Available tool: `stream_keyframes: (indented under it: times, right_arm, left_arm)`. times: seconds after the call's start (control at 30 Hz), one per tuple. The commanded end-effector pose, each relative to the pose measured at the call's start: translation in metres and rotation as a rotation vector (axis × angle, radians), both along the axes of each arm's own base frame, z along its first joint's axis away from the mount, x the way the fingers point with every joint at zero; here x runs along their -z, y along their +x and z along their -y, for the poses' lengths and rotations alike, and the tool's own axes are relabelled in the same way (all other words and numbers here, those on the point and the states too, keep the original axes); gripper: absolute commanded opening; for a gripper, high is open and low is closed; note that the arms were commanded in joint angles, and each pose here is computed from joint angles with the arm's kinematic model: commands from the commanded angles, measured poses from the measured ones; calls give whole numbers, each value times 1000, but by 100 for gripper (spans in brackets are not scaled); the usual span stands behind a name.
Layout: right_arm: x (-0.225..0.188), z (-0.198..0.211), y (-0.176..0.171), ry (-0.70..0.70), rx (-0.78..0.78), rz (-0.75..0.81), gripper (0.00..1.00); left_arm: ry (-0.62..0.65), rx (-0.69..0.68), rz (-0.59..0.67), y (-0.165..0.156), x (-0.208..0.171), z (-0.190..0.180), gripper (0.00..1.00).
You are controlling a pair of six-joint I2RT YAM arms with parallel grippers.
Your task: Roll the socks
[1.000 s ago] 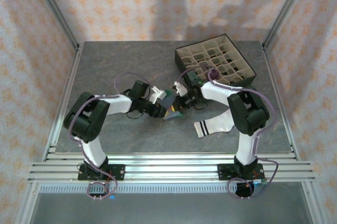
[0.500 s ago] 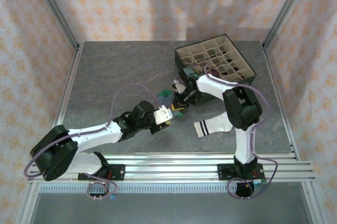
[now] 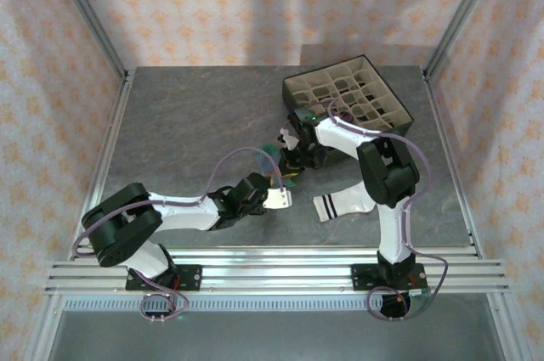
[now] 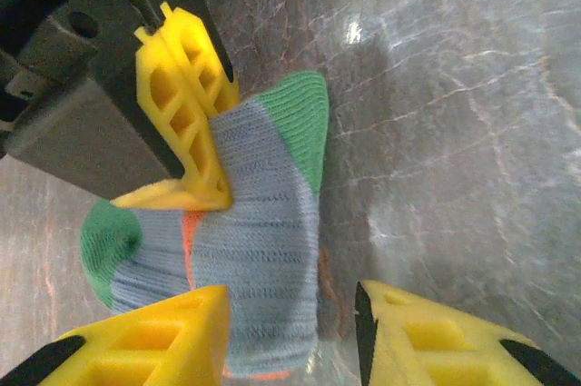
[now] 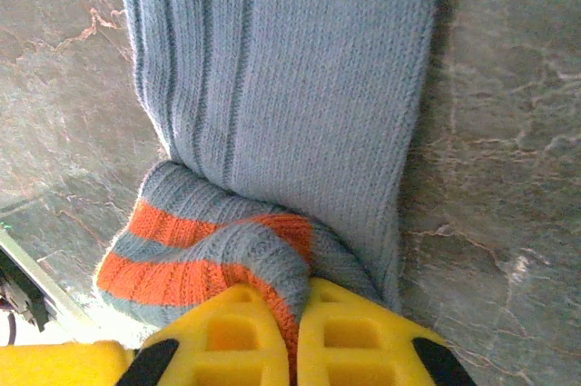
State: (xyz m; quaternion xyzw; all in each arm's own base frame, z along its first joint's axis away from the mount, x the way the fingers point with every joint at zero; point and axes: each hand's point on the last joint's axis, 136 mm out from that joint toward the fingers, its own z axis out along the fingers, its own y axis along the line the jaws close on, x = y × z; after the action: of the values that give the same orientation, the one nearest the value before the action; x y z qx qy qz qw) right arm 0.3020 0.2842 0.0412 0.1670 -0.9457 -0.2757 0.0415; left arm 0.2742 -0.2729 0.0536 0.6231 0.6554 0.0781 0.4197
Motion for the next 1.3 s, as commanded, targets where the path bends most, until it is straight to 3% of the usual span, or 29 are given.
stream_keyframes:
  times: [0.0,0.23,0.33,0.43,0.5,0.63,0.73,0.9,1.27]
  right_arm:
    - [40,30,-22,-179,10,-110,6]
    - [36,26,-22,-157,1,-120,7]
    - [31,25,-24,-138,-3,-128,11]
    - [24,27,-27,-115,-7,-123,18]
    - [17,28,-29,-88,-3,-118,27]
    - [-1,33,-28,-5,37,-80,42]
    - [-14,40,-22,32,68,-7,47]
    - [-32,40,-18,104,75,79,49]
    - [-47,23,-16,269,50,165,51]
  left_arm:
    - [-1,-13,98,19,-14,11,42]
    - [65,-52,143,32,15,13,43]
    - [128,-56,121,35,26,16,34]
    - [118,-70,59,35,29,20,10]
    - [60,-75,-10,30,30,23,0]
    - [-63,-74,-173,11,34,22,0]
    - [-130,-57,-287,-5,33,19,0]
    - [-238,-37,-510,-22,27,13,0]
    - [-383,-43,-948,-21,19,11,0]
